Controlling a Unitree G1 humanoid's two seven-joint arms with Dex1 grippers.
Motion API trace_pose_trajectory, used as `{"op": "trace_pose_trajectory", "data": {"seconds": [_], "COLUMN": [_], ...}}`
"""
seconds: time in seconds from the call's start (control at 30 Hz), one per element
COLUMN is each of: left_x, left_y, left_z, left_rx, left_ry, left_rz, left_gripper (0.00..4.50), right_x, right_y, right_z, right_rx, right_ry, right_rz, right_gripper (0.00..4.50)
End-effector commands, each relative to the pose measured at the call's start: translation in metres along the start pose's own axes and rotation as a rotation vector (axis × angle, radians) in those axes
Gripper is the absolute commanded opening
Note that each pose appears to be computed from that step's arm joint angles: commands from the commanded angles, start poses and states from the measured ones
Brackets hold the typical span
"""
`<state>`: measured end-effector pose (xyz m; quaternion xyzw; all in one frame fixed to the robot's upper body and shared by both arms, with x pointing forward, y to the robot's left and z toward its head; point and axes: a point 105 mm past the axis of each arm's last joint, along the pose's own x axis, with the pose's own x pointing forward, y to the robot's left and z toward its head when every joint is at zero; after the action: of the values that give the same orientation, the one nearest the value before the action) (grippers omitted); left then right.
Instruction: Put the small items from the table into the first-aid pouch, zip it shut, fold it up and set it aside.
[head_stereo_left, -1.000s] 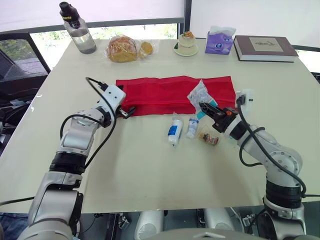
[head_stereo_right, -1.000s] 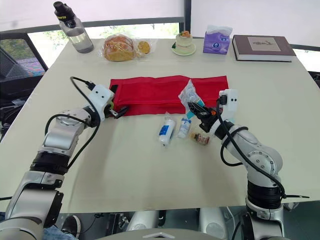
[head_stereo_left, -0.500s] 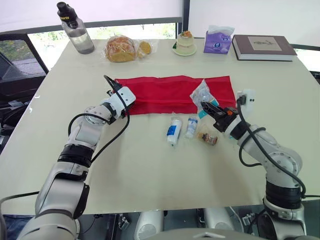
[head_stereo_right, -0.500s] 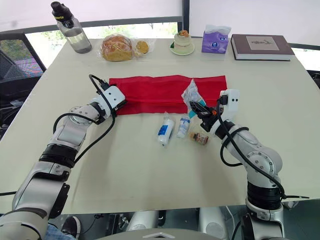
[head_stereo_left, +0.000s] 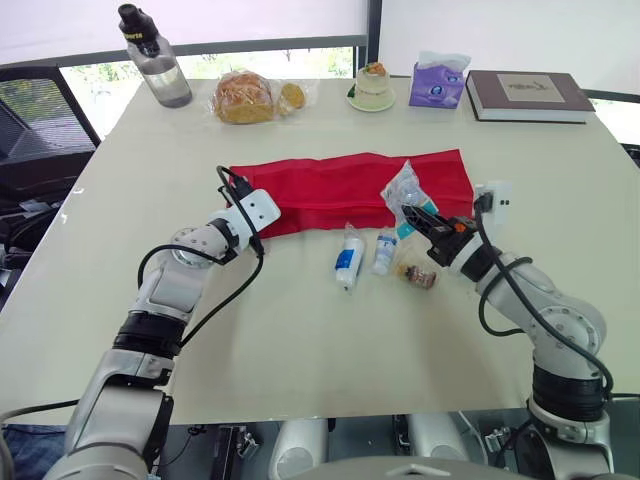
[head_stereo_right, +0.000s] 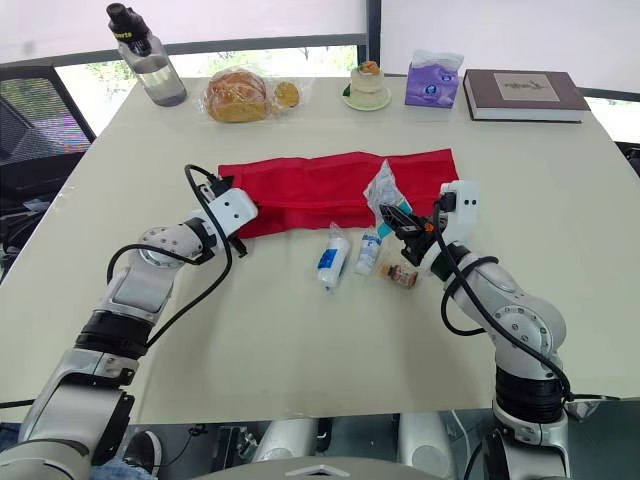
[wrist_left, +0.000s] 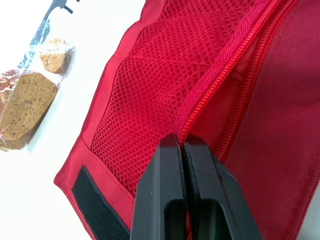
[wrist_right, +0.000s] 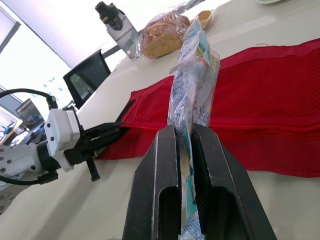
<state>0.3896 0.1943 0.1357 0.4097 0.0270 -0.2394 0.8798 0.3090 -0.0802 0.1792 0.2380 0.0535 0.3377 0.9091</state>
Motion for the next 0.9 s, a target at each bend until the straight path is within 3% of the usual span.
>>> {"op": "trace_pose_trajectory", "data": {"seconds": [0.03,0.33,0.9], "left_x": [0.001,0.026,0.051], "left_y": [0.005,-0.028,-0.039], "left_z": [0.024,0.065,0.109], "left_rx": [0.006,-0.035,-0.125], "left_ry": [-0.077,-0.196,-0.270], "left_rz": [0.000,-0.152,-0.232], "left_gripper": [0.02,0.02,0.02], "right_x": [0.002,0.023,0.036], "right_y": [0.012,0.022,0.008], "right_z": [0.005,-0.011,-0.027], "right_rx": [0.013,0.169,0.332], "right_ry": [-0.014,0.059,0.127], "right_rz": [0.049,0.082,-0.001], "right_gripper": [0.00,0.00,0.00]}}
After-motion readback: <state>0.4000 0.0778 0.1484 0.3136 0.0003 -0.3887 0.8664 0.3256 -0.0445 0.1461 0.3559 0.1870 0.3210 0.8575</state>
